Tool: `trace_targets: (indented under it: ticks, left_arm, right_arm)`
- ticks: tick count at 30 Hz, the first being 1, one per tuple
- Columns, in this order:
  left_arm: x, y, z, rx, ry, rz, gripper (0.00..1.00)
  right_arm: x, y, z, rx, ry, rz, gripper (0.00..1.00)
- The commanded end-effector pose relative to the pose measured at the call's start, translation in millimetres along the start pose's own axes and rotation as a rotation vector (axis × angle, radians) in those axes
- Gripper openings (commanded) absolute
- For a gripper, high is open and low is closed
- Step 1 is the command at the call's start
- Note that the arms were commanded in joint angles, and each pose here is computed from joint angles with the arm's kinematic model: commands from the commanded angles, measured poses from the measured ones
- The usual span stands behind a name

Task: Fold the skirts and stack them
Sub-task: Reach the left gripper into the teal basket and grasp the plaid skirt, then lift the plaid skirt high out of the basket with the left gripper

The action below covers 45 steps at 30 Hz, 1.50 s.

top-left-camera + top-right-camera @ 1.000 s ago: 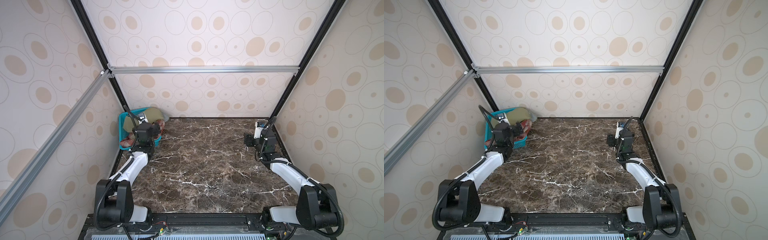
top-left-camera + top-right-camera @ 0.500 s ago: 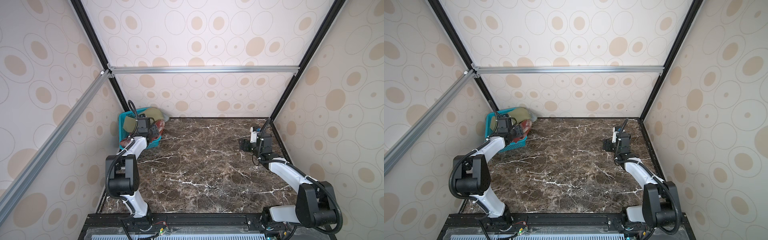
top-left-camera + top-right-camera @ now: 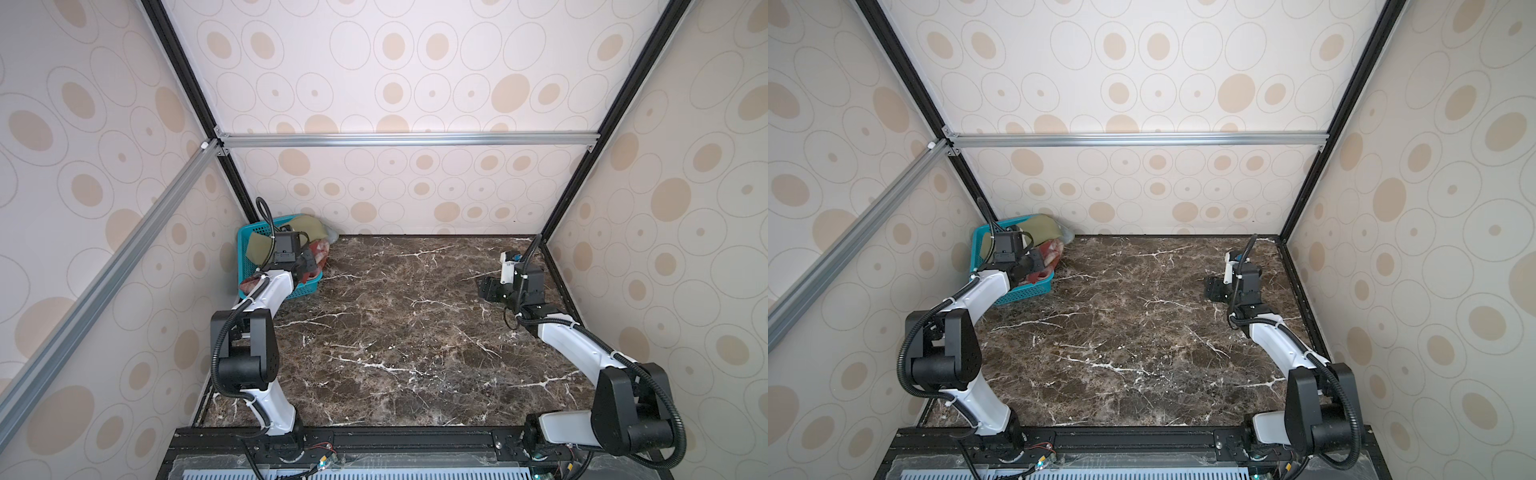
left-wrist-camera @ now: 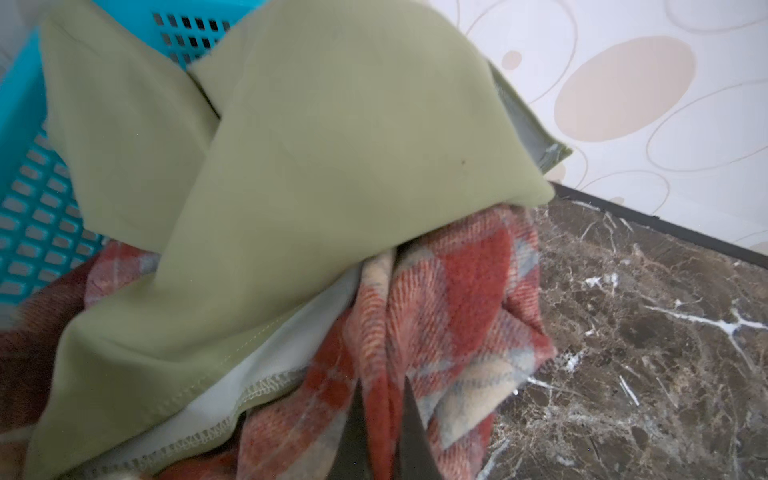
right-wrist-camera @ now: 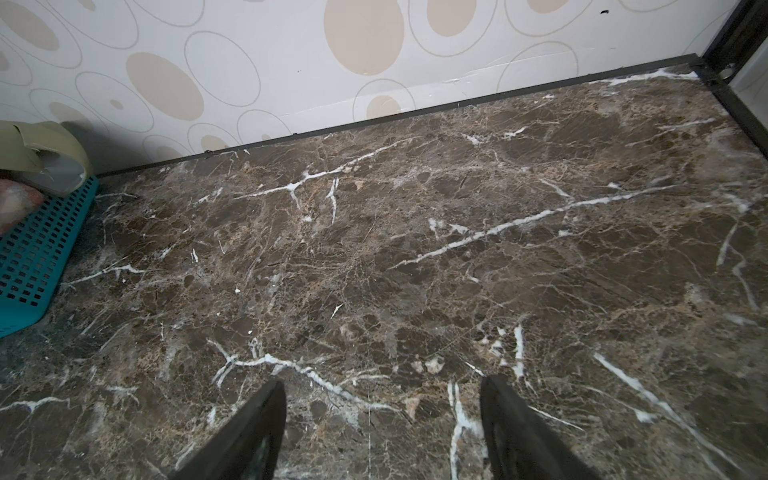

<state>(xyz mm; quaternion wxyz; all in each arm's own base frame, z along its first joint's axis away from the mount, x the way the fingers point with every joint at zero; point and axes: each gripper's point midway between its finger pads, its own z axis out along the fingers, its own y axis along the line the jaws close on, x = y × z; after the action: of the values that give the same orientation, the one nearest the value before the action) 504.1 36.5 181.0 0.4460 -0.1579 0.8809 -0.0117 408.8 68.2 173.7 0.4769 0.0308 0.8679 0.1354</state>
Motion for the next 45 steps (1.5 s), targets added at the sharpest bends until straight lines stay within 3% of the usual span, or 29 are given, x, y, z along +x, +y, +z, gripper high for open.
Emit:
trace_targets:
  ticks: [1, 11, 17, 34, 45]
  left_arm:
    - [-81, -10, -56, 0.007, -0.183, 0.004, 0.00]
    - [-187, -23, -148, 0.015, -0.413, -0.008, 0.00]
    - [-231, -20, -180, -0.046, -0.488, 0.012, 0.00]
    - [-278, -21, -229, -0.074, -0.624, 0.032, 0.00]
    - [-311, -52, -319, 0.186, -0.808, -0.062, 0.00]
  right_arm:
    - [-22, 17, -7, -0.055, -0.029, 0.008, 0.76]
    - [-50, 31, -11, -0.089, -0.050, 0.003, 0.76]
    - [-59, 39, -9, -0.118, -0.061, 0.010, 0.76]
    - [-64, 56, -2, -0.166, -0.051, 0.010, 0.77]
    - [-62, 62, 1, -0.175, -0.053, 0.016, 0.77]
